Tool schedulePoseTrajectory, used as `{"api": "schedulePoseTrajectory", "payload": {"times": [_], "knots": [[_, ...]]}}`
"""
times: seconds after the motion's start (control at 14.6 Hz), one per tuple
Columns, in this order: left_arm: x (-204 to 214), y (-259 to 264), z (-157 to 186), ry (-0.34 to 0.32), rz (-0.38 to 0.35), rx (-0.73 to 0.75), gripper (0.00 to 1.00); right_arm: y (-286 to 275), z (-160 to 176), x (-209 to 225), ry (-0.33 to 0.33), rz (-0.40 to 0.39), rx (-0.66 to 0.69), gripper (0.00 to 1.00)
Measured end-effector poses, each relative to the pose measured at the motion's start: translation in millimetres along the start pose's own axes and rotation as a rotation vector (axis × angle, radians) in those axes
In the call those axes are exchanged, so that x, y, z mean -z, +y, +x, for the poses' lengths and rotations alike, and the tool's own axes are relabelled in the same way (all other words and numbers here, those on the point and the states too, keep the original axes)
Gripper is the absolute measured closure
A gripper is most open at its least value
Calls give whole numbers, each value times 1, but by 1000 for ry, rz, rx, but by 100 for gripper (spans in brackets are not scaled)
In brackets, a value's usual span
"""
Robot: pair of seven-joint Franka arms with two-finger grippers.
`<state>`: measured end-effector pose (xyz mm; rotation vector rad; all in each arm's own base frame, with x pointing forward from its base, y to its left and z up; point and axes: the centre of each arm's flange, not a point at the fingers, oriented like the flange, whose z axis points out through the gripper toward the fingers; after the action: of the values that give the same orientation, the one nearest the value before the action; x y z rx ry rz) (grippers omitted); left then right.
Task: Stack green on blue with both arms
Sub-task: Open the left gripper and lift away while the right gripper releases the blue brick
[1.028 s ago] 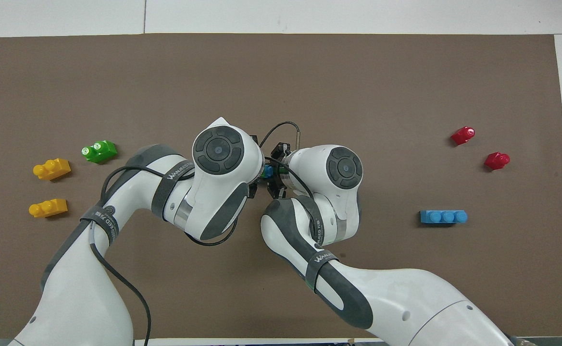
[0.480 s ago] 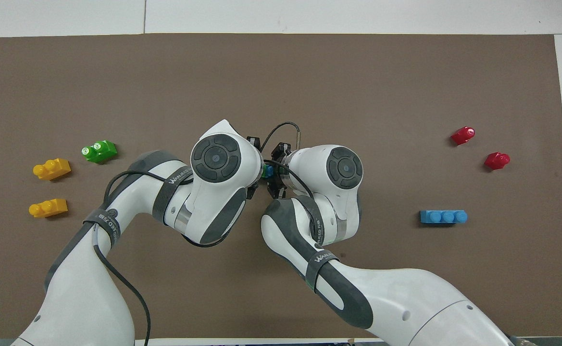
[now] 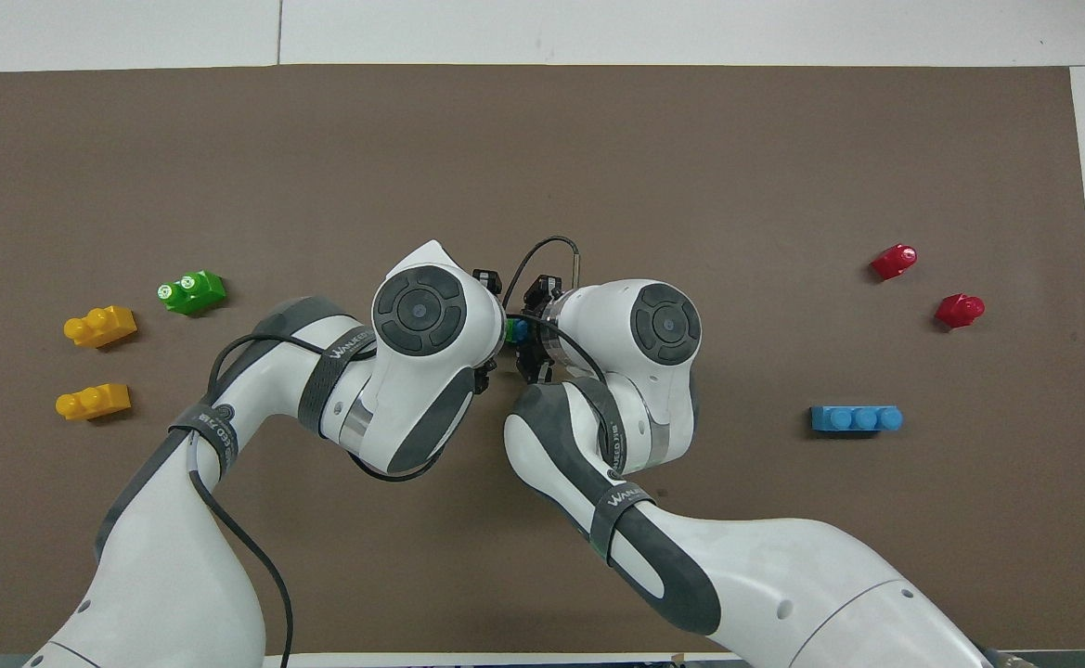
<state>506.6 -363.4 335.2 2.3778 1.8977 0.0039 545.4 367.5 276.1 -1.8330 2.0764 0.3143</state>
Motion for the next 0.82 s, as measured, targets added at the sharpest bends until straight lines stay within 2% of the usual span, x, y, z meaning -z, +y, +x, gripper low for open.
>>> {"api": "schedulePoseTrajectory", "payload": {"times": [0.14,0.21,0.48,0.62,0.75,0.82], "knots": [[7,3,4,7,8,6,0,-1,2,0,1,1,-2,60],[14,6,8,9,6,14,0,-1,2,0,2,2,-4,54],[55,16,40,24,13,61,0,0,8,-3,11,-3,-9,15],[75,16,59,36,26,87,0,0,9,-4,12,-5,-9,10],[96,13,83,54,56,124,0,0,9,-4,13,-4,-9,10],[105,12,98,63,71,145,0,0,9,-3,13,-4,-10,4]]}}
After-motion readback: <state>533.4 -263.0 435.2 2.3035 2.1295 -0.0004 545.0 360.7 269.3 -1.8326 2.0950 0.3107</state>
